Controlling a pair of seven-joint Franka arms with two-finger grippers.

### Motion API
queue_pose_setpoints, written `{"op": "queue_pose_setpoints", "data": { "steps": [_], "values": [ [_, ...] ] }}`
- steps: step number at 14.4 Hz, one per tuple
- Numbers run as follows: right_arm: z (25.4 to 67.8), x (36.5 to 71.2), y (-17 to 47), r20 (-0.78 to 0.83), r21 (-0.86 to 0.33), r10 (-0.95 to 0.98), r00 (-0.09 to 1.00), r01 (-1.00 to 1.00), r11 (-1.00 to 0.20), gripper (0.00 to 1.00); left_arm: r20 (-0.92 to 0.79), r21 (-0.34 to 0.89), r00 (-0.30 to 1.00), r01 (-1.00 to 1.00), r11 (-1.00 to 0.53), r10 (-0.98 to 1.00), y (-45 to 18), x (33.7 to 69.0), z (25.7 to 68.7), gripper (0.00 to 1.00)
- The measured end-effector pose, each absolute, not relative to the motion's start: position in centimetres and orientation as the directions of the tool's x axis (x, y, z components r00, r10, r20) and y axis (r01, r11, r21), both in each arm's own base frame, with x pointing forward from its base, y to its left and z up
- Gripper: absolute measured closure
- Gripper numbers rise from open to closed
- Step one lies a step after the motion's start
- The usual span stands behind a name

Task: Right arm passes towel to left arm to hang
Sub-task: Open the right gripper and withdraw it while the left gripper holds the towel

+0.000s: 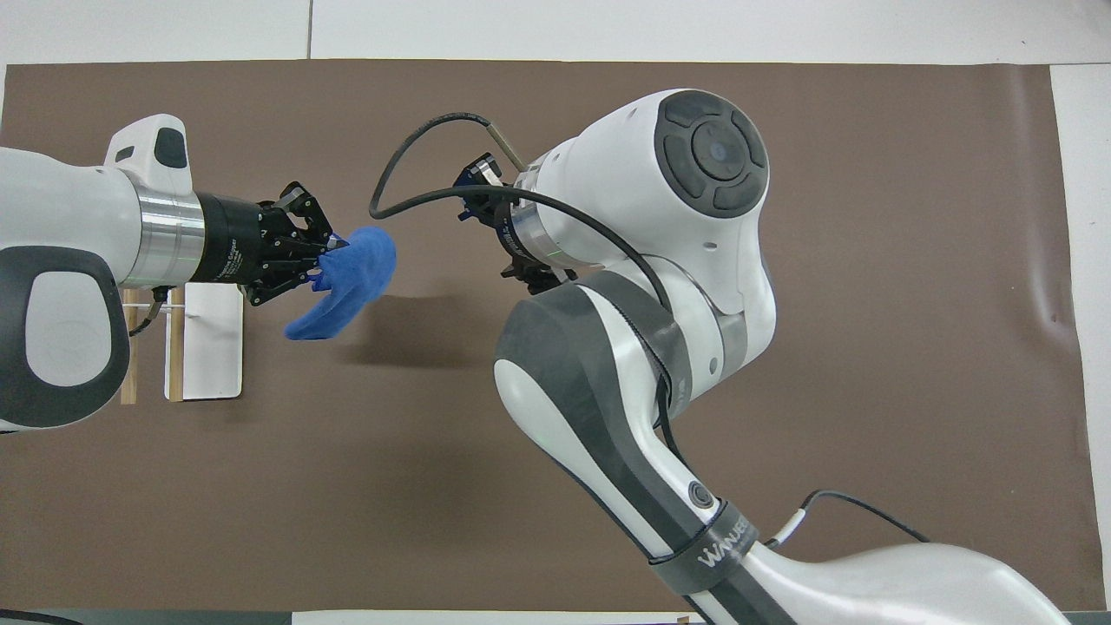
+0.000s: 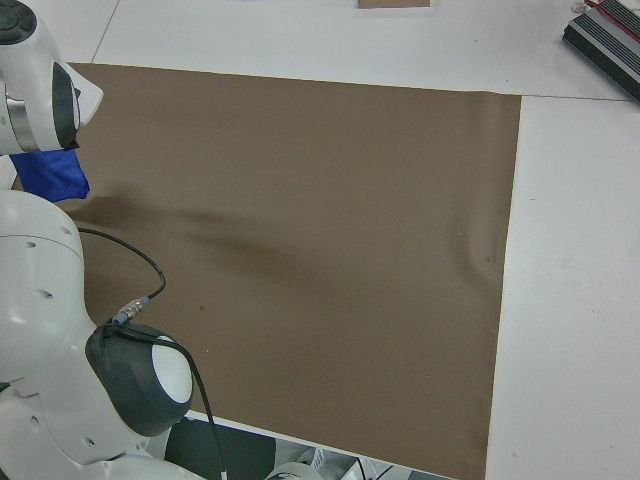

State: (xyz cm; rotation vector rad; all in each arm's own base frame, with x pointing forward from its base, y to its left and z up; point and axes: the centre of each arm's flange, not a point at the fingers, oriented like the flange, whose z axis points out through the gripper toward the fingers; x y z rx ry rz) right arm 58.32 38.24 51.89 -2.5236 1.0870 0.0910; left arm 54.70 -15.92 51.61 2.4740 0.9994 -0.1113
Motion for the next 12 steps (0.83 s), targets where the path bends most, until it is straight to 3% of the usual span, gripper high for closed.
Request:
{"op": "queue_pose_setpoints", "data": {
  "steps": [2, 7, 12],
  "values": [
    [50.8, 59.7, 34.1, -0.123, -0.25, -0.59, 0.798, -0.6, -0.76, 0.01, -0.192, 0.375, 0.746, 0.656, -0.655, 0.638, -15.6, 54.8, 51.6, 0.98],
    [51.0, 63.6, 17.7, -0.104, -0.126, -0.397, 0.912, -0.408, -0.904, 0.0, -0.057, 0.306, 0.78, 0.608, -0.733, 0.623, -14.6, 55.2, 51.5, 0.98],
    [53.9, 62.6, 6.5, -0.104, -0.019, -0.221, 0.97, -0.224, -0.974, 0.0, 0.051, 0.23, 0.748, 0.636, -0.737, 0.661, -8.7, 56.4, 51.5, 0.98]
  ]
}}
